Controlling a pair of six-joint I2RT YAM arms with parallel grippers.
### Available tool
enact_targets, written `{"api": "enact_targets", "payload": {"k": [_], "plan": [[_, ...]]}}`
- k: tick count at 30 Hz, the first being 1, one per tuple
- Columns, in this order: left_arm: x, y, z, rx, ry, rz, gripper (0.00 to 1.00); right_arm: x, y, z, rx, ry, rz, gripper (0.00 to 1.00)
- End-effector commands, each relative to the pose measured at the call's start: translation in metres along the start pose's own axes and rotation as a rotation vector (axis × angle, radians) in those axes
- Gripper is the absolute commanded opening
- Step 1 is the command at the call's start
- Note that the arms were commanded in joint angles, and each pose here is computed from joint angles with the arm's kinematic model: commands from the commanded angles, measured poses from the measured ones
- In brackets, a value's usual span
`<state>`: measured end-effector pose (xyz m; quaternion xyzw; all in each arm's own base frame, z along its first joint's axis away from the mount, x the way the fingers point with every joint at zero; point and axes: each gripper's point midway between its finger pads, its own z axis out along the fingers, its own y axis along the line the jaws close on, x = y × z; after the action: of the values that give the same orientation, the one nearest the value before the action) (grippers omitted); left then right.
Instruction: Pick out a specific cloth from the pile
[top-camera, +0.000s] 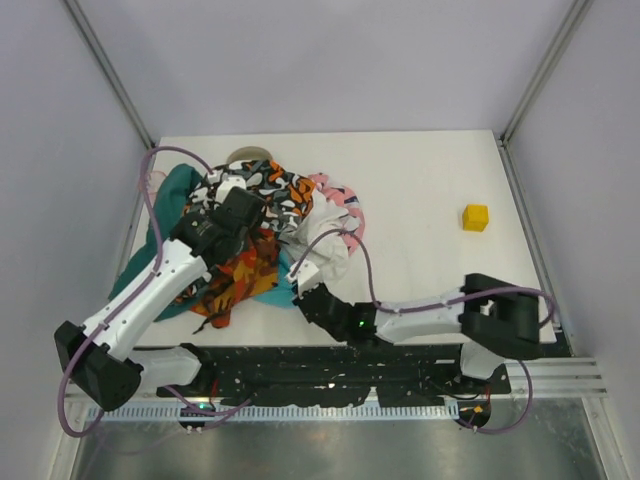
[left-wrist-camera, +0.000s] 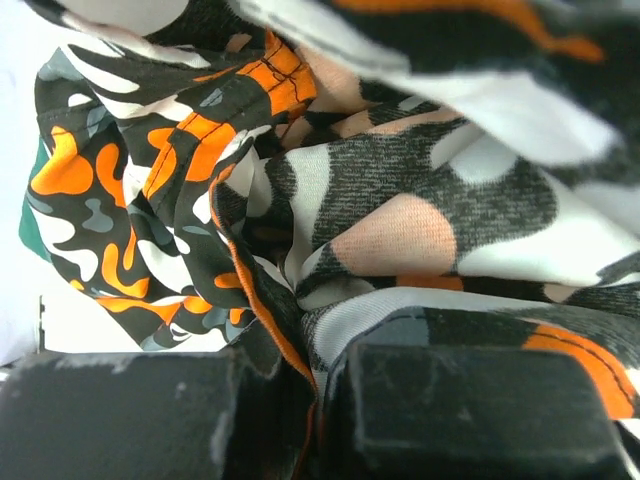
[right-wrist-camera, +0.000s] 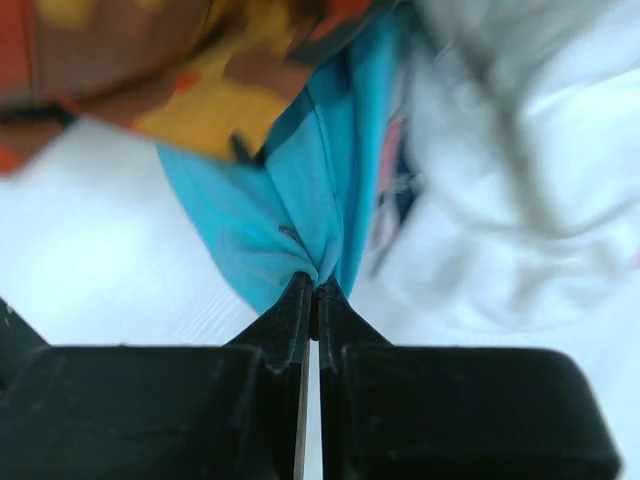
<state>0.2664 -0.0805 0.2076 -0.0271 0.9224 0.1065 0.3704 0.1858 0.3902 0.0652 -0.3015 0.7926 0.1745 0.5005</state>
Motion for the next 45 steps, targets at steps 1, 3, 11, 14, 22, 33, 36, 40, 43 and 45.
{"api": "enact_targets", "payload": {"k": [1,3,11,14,22,33,36,40,43,45], "plan": [[-0.003,0.015,0.015,-0.125,-0.034,-0.048,0.00,-0.111,-0.057,-0.065,0.203,-0.269,-0.001,0.06],[0.008,0.015,0.024,-0.149,-0.006,-0.042,0.00,-0.151,-0.078,-0.095,0.260,-0.363,0.001,0.05],[0.037,0.010,0.048,-0.187,0.087,-0.017,0.00,-0.295,-0.134,-0.232,0.287,-0.763,0.088,0.05],[0.043,0.010,0.052,-0.194,0.105,-0.020,0.00,-0.339,-0.141,-0.277,0.231,-0.823,0.067,0.05],[0.048,0.003,0.053,-0.154,0.122,-0.032,0.00,-0.429,-0.128,-0.373,-0.039,-0.995,0.031,0.06],[0.052,-0.026,0.041,0.080,0.086,-0.069,0.13,-0.469,-0.243,-0.411,0.571,-0.956,0.026,0.05],[0.047,-0.032,0.033,0.144,0.037,-0.073,0.23,-0.472,-0.282,-0.410,0.752,-0.933,0.037,0.05],[0.042,-0.033,0.021,0.207,-0.006,-0.082,0.42,-0.469,-0.300,-0.413,0.822,-0.907,0.029,0.05],[0.041,-0.040,0.013,0.274,-0.023,-0.088,0.77,-0.455,-0.299,-0.417,0.792,-0.900,0.057,0.05],[0.040,-0.047,0.005,0.331,-0.040,-0.085,0.99,-0.436,-0.299,-0.414,0.777,-0.885,0.071,0.05]]}}
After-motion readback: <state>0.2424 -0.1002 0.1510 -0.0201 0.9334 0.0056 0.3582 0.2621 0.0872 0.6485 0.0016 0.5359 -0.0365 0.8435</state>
